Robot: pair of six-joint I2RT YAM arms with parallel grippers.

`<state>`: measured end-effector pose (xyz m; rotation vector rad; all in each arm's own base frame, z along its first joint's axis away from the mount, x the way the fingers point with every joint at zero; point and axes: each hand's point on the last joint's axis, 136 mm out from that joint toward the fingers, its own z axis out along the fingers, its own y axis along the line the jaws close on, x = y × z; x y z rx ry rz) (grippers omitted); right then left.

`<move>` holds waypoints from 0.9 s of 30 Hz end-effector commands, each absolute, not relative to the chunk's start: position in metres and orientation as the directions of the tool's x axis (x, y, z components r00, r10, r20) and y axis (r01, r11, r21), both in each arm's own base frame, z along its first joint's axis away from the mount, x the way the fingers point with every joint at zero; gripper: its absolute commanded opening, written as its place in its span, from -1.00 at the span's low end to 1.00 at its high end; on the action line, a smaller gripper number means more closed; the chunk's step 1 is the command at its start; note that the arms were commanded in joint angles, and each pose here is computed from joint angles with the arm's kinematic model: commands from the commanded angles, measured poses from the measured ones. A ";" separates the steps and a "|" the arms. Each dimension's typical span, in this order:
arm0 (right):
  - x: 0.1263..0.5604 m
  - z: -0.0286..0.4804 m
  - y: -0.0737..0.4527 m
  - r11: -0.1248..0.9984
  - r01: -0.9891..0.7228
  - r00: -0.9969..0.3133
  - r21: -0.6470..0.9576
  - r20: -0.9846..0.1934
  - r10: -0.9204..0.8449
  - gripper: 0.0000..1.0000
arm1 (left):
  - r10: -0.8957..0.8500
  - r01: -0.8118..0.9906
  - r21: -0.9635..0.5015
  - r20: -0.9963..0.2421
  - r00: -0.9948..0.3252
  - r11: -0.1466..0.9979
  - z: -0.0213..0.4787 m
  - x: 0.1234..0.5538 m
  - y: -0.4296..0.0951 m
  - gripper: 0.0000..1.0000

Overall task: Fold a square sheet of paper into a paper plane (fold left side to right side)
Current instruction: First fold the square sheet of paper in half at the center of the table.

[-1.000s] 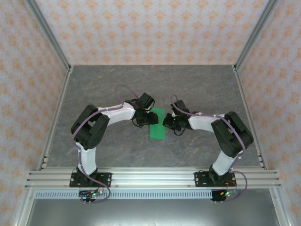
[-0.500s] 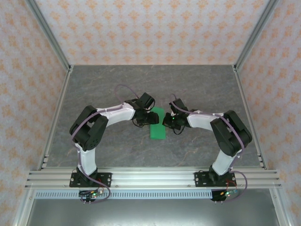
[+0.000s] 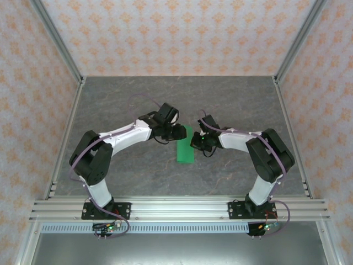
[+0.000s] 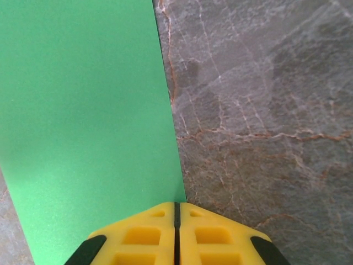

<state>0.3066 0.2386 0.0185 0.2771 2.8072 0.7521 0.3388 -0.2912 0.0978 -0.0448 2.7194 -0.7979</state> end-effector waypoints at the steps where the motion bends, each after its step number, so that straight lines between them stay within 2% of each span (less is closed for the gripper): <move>1: 0.285 -0.016 0.218 0.911 0.169 -0.970 0.376 -0.100 0.221 -0.83 | -0.101 0.073 -0.606 -0.249 -0.963 0.792 0.092 0.337 -0.311 -0.46; 5: 0.285 -0.016 0.219 0.913 0.165 -0.971 0.374 -0.101 0.217 -0.83 | -0.093 0.065 -0.597 -0.230 -0.969 0.799 0.079 0.338 -0.312 -0.56; 17: 0.284 -0.017 0.218 0.920 0.160 -0.974 0.357 -0.097 0.206 -0.84 | -0.087 0.007 -0.438 -0.195 -0.977 0.899 0.029 0.332 -0.281 -0.62; 27: 0.281 -0.021 0.215 0.932 0.150 -0.979 0.331 -0.082 0.187 -0.84 | -0.112 -0.032 -0.409 -0.171 -0.979 0.912 0.012 0.330 -0.260 -0.63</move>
